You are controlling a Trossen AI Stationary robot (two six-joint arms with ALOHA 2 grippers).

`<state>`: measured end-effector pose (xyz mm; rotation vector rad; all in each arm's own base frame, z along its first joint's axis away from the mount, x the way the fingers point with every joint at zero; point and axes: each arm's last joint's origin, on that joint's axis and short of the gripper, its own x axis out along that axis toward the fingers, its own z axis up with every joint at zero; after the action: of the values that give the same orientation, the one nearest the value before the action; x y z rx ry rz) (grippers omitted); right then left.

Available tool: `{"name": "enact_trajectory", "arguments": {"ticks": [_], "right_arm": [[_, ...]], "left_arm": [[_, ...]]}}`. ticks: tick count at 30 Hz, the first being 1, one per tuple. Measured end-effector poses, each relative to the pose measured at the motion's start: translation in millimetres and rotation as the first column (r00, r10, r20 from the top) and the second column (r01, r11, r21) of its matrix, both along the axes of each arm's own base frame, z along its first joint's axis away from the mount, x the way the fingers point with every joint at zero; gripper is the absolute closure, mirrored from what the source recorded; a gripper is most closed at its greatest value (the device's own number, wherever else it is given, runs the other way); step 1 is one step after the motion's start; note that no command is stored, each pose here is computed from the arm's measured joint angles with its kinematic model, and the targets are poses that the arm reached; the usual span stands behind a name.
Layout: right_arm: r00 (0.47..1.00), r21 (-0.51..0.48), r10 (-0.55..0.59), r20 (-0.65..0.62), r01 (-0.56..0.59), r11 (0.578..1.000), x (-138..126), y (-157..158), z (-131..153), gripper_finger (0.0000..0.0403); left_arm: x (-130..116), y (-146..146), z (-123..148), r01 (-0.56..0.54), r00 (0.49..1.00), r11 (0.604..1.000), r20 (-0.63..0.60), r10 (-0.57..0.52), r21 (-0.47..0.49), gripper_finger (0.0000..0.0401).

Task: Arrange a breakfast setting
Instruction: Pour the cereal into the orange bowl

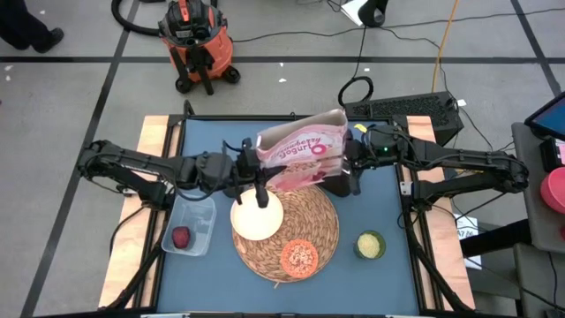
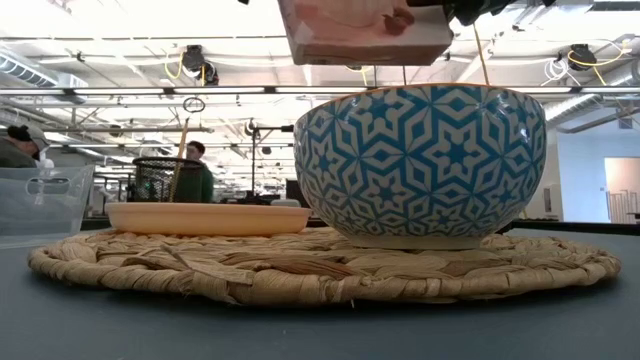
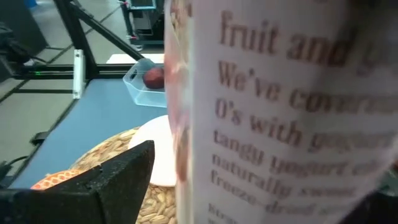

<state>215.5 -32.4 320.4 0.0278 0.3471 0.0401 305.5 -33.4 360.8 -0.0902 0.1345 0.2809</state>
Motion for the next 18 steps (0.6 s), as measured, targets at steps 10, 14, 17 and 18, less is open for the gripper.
{"name": "enact_trajectory", "arguments": {"ticks": [10,14,17,18], "right_arm": [[0.999,-0.023,-0.015,0.035,0.016,1.000,-8.4,-1.7,7.0,0.0048],[0.994,-0.063,-0.083,0.065,0.087,0.994,-16.9,-5.1,13.2,0.0048],[0.980,-0.089,-0.179,0.085,0.186,0.978,-23.8,-8.4,17.4,0.0048],[0.974,-0.097,-0.209,0.093,0.217,0.971,-25.7,-9.3,18.8,0.0048]], "left_arm": [[-11.6,13.1,9.5,-0.029,1.000,1.000,0.006,0.029,-0.001,0.0398],[-19.9,18.5,15.7,-0.046,0.999,0.999,0.013,0.046,0.007,0.0398],[-27.2,22.2,21.1,-0.055,0.998,0.998,0.017,0.054,0.032,0.0398],[-28.9,24.0,22.2,-0.063,0.998,0.997,0.019,0.062,0.039,0.0398]]}}
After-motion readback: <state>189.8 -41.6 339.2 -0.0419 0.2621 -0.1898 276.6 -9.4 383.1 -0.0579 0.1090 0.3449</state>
